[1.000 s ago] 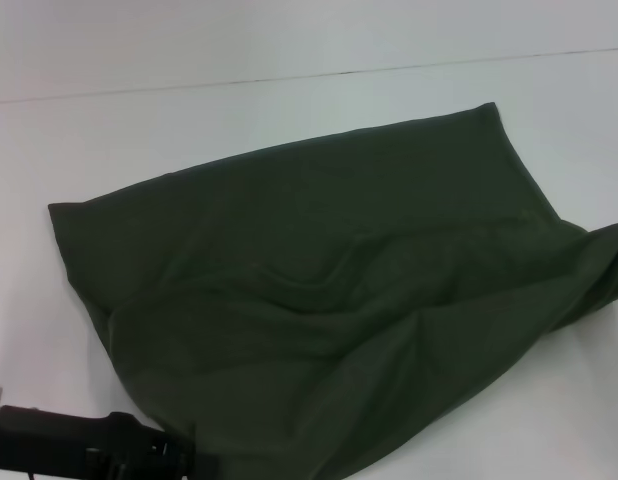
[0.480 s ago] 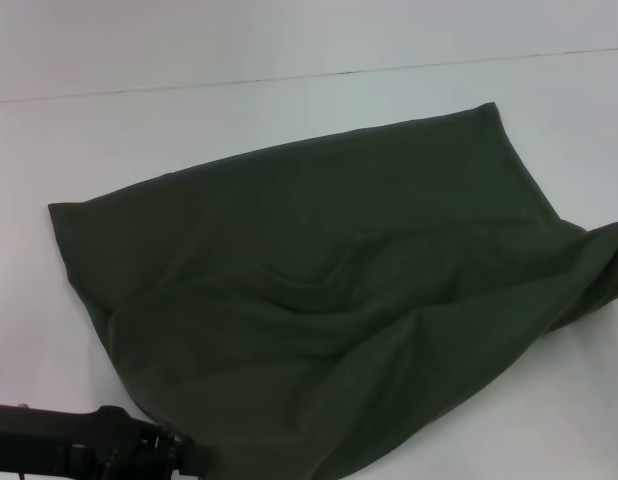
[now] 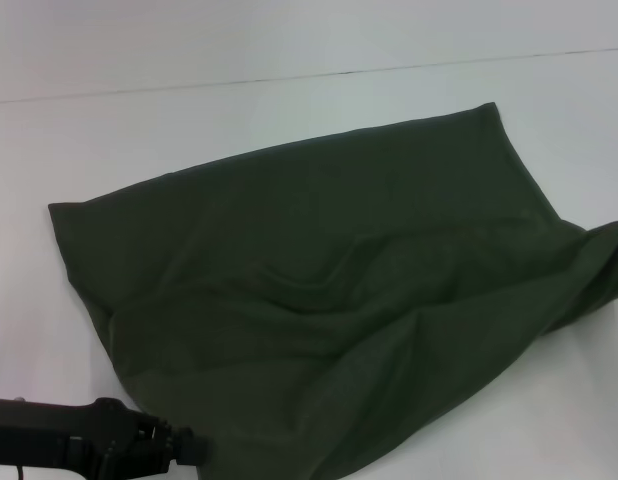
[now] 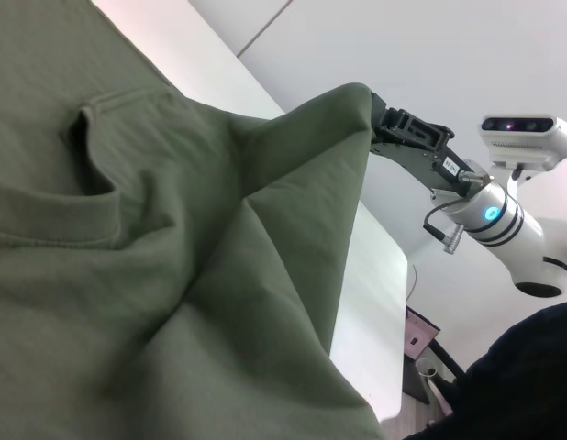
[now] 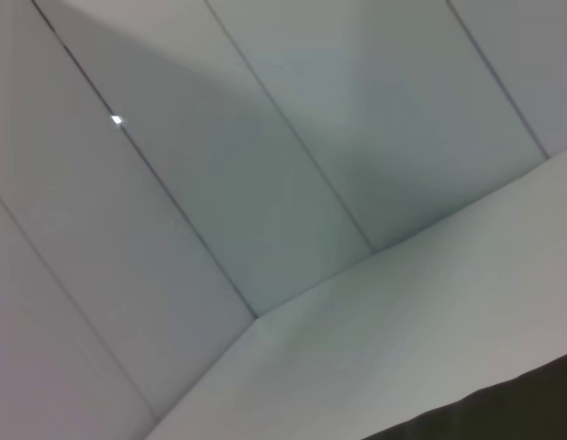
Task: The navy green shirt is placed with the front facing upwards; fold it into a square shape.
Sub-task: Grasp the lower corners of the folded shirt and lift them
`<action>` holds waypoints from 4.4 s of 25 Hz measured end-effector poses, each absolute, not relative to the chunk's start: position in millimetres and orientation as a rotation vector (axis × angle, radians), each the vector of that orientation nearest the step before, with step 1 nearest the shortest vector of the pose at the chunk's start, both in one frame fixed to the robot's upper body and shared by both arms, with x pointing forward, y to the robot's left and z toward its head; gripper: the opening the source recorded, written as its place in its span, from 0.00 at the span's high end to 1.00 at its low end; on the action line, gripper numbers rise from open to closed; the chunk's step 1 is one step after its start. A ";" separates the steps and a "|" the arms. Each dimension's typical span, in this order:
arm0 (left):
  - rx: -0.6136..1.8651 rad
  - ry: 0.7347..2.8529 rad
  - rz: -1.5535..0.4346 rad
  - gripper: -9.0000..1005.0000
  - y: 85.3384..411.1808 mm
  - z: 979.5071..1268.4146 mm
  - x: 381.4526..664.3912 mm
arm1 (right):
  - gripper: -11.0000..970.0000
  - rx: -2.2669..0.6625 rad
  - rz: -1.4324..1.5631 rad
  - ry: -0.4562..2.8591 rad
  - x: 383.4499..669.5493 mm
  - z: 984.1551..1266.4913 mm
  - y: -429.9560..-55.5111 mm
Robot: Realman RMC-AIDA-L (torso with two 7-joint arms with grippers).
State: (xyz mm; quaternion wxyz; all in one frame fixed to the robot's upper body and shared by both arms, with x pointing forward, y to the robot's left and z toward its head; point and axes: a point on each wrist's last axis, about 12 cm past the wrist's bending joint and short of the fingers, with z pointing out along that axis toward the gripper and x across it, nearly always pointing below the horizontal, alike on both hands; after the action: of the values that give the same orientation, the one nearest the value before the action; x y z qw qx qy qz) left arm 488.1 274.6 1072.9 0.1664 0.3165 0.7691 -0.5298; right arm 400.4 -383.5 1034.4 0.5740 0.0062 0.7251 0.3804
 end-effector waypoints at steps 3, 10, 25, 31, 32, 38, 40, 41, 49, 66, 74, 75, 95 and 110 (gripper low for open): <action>0.900 2.190 -1.507 0.91 274.5 1072.8 488.3 | 0.94 0.008 0.847 1.693 395.4 1031.5 -383.3; 0.875 2.172 -1.498 0.91 275.3 1074.6 490.7 | 0.94 -0.019 0.720 1.682 380.3 1024.1 -383.1; 0.719 2.101 -1.422 0.91 289.0 1083.6 505.1 | 0.94 0.053 0.747 1.630 407.2 1033.4 -385.8; 0.673 2.069 -1.409 0.91 294.6 1087.1 507.6 | 0.94 0.038 0.770 1.626 423.5 1038.6 -384.2; 0.671 2.069 -1.409 0.91 294.8 1087.2 507.7 | 0.94 0.038 0.767 1.628 424.5 1038.6 -384.3; 0.601 2.102 -1.389 0.91 296.9 1084.0 509.9 | 0.94 0.056 0.743 1.659 426.4 1033.4 -384.0; 0.572 2.121 -1.387 0.91 297.6 1082.8 510.6 | 0.94 0.057 0.743 1.662 425.8 1032.8 -383.7; 0.566 2.126 -1.392 0.91 297.5 1082.7 510.4 | 0.94 0.058 0.743 1.663 425.4 1032.6 -383.7; 0.574 2.117 -1.455 0.73 301.9 1084.6 498.7 | 0.94 0.063 0.740 1.667 422.4 1032.0 -385.4; 0.608 2.255 -1.532 0.29 304.3 1067.3 464.6 | 0.94 0.049 0.750 1.666 427.4 1033.6 -383.8; 0.639 2.262 -1.596 0.14 285.5 1058.2 463.3 | 0.94 0.052 0.753 1.667 426.8 1033.2 -383.3; 0.634 2.261 -1.597 0.14 283.6 1057.1 463.7 | 0.94 0.053 0.753 1.667 426.7 1033.1 -383.1; 0.628 2.307 -1.582 0.14 273.9 1048.9 469.2 | 0.94 0.054 0.758 1.664 425.1 1032.6 -382.0; 0.688 2.327 -1.616 0.14 274.1 1053.0 468.5 | 0.94 0.059 0.754 1.667 423.6 1031.9 -382.8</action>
State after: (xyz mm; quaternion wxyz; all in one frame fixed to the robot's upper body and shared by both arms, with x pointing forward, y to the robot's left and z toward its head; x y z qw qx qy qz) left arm 468.5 274.1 1053.0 0.1130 0.2344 0.7930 -0.5509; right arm 423.6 -382.8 1031.9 0.6095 0.0258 0.7219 0.3267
